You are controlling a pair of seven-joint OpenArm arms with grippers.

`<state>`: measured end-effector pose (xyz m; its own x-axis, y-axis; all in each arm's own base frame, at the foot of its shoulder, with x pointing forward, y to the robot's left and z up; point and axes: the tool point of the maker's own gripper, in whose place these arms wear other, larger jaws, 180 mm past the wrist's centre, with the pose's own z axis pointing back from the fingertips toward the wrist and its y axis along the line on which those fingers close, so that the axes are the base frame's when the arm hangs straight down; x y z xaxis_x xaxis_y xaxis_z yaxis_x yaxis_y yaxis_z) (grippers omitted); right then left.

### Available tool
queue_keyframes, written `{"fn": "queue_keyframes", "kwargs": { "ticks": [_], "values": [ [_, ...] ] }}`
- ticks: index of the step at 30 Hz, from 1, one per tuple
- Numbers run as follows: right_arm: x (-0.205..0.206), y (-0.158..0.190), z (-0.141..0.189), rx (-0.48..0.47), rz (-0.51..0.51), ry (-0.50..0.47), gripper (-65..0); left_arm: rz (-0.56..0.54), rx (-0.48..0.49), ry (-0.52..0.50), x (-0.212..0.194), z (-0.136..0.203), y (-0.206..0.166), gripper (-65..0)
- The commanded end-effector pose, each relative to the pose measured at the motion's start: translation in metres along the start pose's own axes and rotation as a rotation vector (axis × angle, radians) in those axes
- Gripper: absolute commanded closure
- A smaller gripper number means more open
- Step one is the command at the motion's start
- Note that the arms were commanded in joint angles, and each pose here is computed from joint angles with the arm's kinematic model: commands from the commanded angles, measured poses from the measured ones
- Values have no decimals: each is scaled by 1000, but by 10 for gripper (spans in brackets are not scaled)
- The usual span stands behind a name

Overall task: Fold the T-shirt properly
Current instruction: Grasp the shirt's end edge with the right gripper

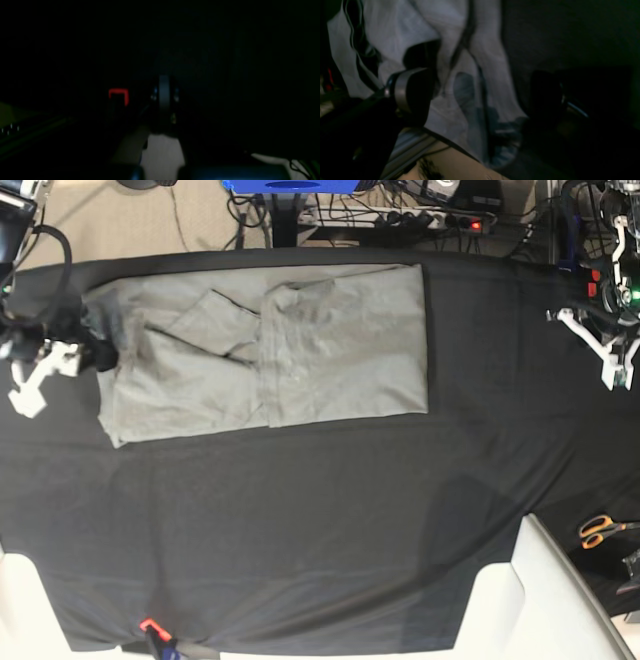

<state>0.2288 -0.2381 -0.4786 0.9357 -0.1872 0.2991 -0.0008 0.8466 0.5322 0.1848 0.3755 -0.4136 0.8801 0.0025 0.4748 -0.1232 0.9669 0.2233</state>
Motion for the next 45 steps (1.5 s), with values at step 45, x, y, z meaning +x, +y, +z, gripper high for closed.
{"fn": "queue_keyframes", "kwargs": {
  "ticks": [45],
  "values": [
    [-2,52,-38,114,40,61,-471,-100,40,22,-6,-4,-6,0]
  ]
}}
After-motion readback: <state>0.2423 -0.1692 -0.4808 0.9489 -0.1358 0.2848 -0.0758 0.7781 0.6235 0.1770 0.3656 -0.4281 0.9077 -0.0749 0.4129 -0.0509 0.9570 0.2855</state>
